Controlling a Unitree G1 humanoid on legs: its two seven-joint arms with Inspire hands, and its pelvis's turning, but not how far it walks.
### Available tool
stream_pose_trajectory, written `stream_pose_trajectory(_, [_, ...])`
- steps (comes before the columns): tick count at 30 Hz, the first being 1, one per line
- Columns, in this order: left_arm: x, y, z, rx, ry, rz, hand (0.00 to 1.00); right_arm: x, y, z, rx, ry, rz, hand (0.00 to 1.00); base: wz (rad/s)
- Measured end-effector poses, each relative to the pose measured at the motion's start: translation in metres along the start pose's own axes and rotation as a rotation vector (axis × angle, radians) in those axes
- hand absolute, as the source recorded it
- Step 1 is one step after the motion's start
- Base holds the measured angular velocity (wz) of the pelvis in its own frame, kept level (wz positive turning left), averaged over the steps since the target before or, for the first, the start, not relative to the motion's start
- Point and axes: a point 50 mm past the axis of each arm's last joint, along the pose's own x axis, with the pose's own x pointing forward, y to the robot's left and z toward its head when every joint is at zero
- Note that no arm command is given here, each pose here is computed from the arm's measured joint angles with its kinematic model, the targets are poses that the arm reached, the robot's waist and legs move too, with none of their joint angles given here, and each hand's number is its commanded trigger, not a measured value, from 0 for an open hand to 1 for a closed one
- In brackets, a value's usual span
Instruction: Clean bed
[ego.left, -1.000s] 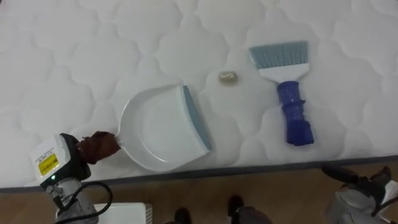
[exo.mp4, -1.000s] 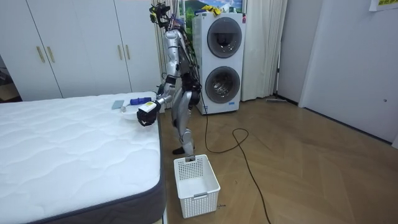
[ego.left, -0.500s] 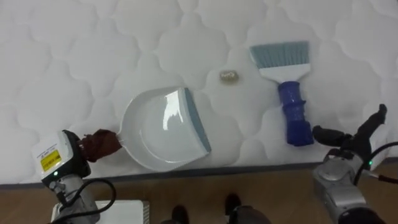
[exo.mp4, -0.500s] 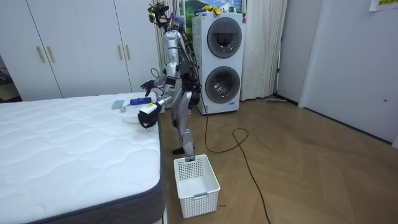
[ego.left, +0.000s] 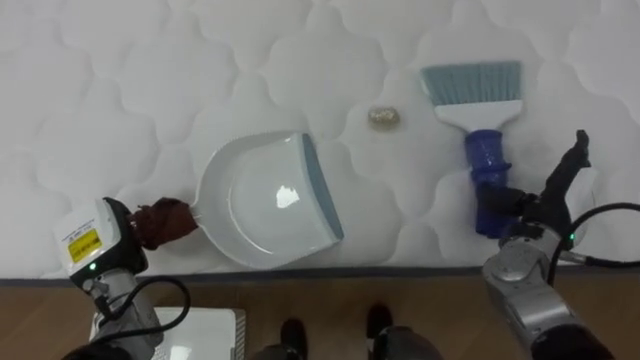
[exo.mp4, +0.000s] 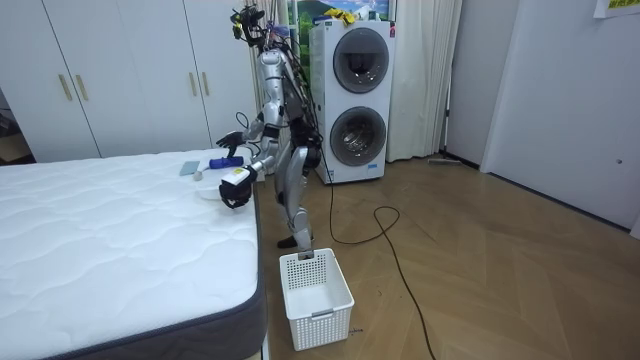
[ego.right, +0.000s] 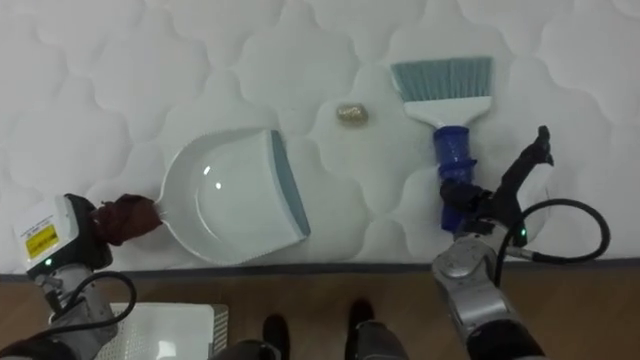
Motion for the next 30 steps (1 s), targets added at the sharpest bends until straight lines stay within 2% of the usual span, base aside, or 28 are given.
stream_pose_trajectory(15, [0.003,0.001,0.005,0.014,0.002,-0.014,1.00,-0.001,0.003,-0.012,-0.070,0.053,0.060,0.00,0.01])
stream_pose_trajectory(30, [0.011,0.006,0.016,0.023,-0.050,-0.006,1.00,0.003,0.005,-0.023,-0.118,0.112,0.136,0.00,0.03])
